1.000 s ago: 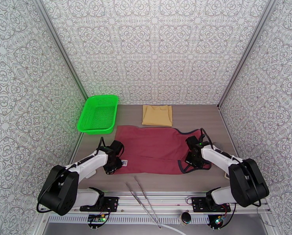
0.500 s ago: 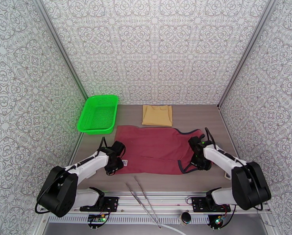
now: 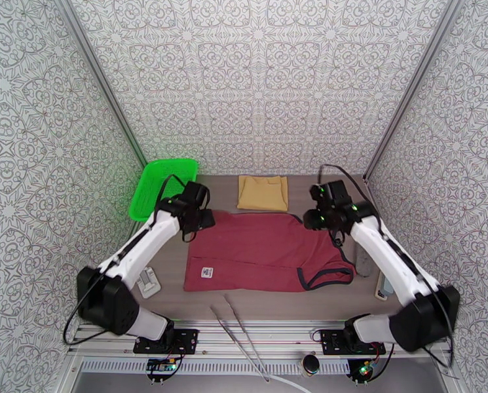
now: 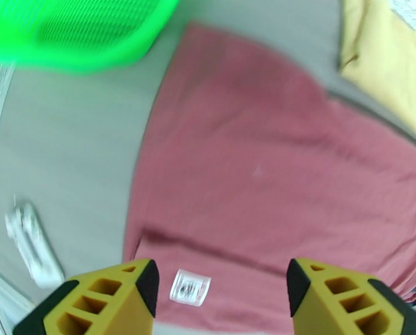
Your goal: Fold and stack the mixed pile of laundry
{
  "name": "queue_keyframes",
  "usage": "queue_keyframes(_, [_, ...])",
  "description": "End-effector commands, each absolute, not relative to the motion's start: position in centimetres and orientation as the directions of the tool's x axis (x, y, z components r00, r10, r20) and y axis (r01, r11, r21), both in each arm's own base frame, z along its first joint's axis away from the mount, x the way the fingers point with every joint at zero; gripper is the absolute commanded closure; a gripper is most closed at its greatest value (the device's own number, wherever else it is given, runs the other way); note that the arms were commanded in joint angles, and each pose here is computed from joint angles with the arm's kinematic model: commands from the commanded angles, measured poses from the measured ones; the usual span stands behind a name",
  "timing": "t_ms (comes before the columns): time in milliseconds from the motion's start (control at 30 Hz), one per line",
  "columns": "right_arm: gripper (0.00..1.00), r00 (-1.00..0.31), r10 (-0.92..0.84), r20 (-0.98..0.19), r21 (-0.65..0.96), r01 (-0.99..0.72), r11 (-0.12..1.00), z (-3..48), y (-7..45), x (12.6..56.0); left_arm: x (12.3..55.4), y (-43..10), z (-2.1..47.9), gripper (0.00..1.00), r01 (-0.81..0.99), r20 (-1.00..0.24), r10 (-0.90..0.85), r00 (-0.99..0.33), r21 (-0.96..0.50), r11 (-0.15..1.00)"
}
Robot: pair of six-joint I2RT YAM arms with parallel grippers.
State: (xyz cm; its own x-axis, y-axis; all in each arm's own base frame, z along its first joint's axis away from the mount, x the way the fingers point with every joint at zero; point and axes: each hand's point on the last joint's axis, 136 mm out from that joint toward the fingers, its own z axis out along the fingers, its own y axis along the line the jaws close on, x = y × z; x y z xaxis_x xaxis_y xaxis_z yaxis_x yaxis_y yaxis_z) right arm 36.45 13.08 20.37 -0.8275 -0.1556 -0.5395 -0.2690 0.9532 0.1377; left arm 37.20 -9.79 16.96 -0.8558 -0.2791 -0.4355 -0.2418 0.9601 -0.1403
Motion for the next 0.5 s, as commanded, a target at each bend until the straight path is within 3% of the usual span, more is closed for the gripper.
queue_keyframes(0, [0.56,-0.725,-0.38,-0.574,0.039,-0.488,0.872,20.1,14.9,40.0,40.6,-10.9,16.5,0.34,-0.114,-0.45,-0.18,-0.875,-0.17,0.979])
queue_keyframes(133, [0.56,-0.698,-0.464,-0.546,-0.021,-0.542,0.84,18.1,15.4,43.1,44.2,-10.7,15.0,0.35,-0.118,-0.415,-0.181,-0.892,-0.172,0.978])
queue_keyframes(233, [0.57,-0.693,-0.478,-0.54,-0.025,-0.555,0.831,17.1,15.9,44.2,46.4,-9.9,13.1,0.46,-0.165,-0.35,-0.204,-0.914,-0.138,0.977])
queue_keyframes(367, [0.57,-0.686,-0.471,-0.555,0.009,-0.571,0.821,16.2,16.5,44.0,48.7,-8.3,11.9,0.48,-0.192,-0.333,-0.188,-0.924,-0.022,0.981])
queue_keyframes(467, [0.57,-0.692,-0.473,-0.546,0.017,-0.573,0.819,15.1,16.5,43.5,49.4,-7.5,11.2,0.49,-0.234,-0.299,-0.227,-0.927,-0.012,0.972])
